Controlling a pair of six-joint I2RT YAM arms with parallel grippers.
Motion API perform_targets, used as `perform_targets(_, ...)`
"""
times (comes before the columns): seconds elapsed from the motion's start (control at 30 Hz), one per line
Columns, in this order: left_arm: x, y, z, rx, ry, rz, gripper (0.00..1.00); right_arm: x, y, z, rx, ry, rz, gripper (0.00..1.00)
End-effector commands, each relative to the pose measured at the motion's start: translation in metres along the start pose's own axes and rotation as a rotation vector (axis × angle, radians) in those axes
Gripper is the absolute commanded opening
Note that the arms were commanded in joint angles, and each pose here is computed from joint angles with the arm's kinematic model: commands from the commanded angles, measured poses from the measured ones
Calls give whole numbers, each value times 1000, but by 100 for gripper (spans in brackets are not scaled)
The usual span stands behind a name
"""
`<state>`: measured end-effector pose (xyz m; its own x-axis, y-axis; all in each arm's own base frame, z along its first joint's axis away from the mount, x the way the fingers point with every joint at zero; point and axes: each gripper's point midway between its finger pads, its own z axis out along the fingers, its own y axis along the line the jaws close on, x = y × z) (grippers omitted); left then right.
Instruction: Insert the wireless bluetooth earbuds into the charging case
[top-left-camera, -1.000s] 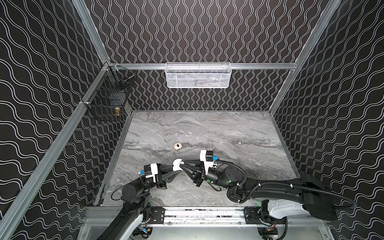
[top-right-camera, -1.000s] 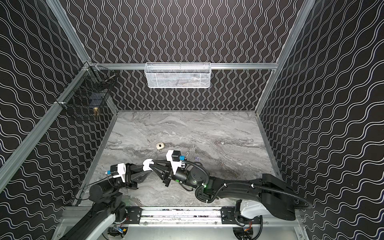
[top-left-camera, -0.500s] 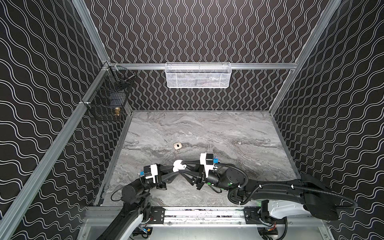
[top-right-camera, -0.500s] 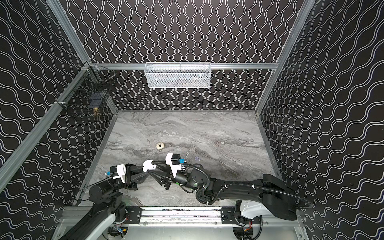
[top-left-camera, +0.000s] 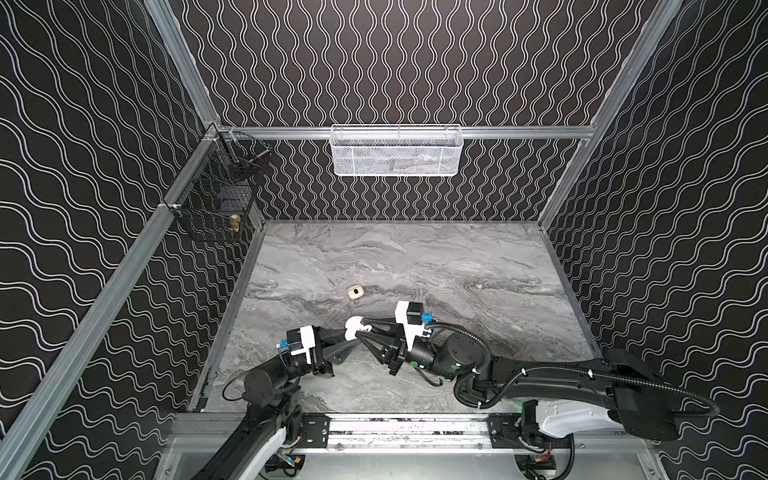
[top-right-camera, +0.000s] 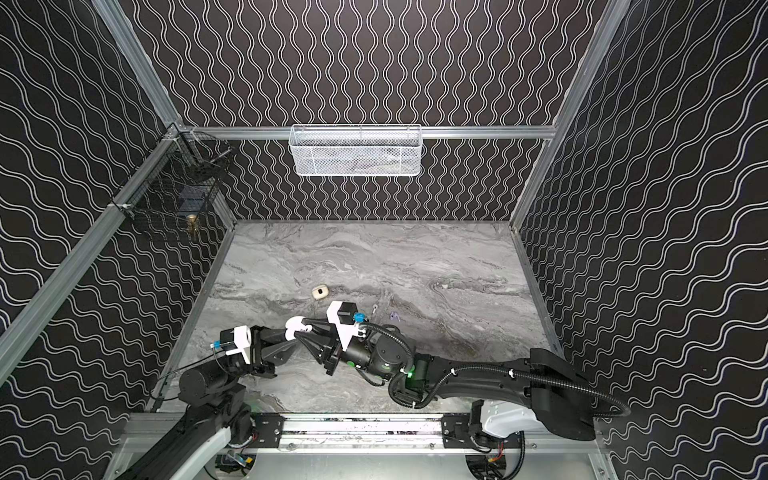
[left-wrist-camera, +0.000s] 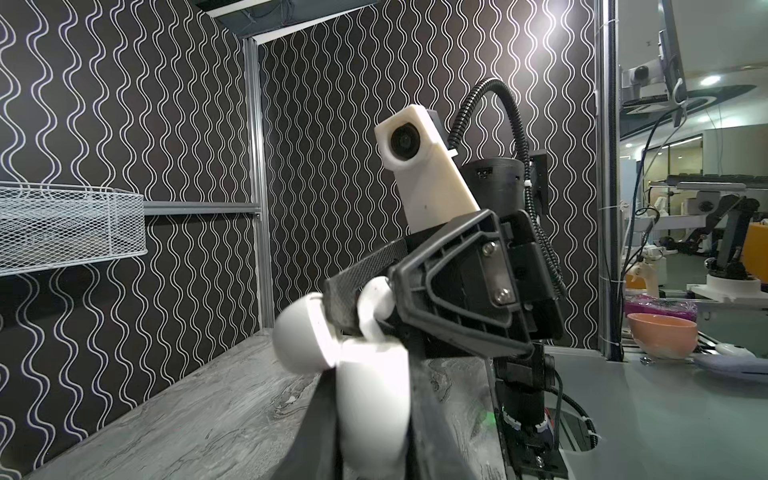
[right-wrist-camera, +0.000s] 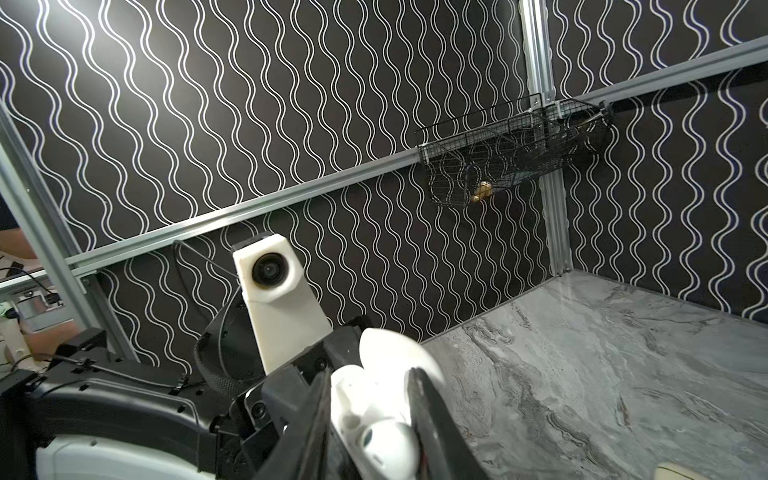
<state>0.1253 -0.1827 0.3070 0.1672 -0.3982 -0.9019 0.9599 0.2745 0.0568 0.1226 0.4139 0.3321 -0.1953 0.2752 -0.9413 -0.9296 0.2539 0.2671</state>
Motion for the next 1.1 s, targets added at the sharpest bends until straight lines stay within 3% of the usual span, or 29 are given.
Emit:
perform_targets(0.0, -19, -14, 0, 50, -63, 111, 0, 40, -9, -1, 51, 162, -4, 31)
perform_targets(0.87, -4, -1, 2, 8, -4, 88, 0, 39, -8, 13, 187, 198, -87, 25)
perform_targets(0.97, -4, -1, 1, 3, -5, 90, 0, 39, -12, 11, 211, 199, -87, 26)
perform_targets(1.07, -3, 2, 1, -13, 1, 92, 0, 34, -11, 5, 203, 188, -86, 33)
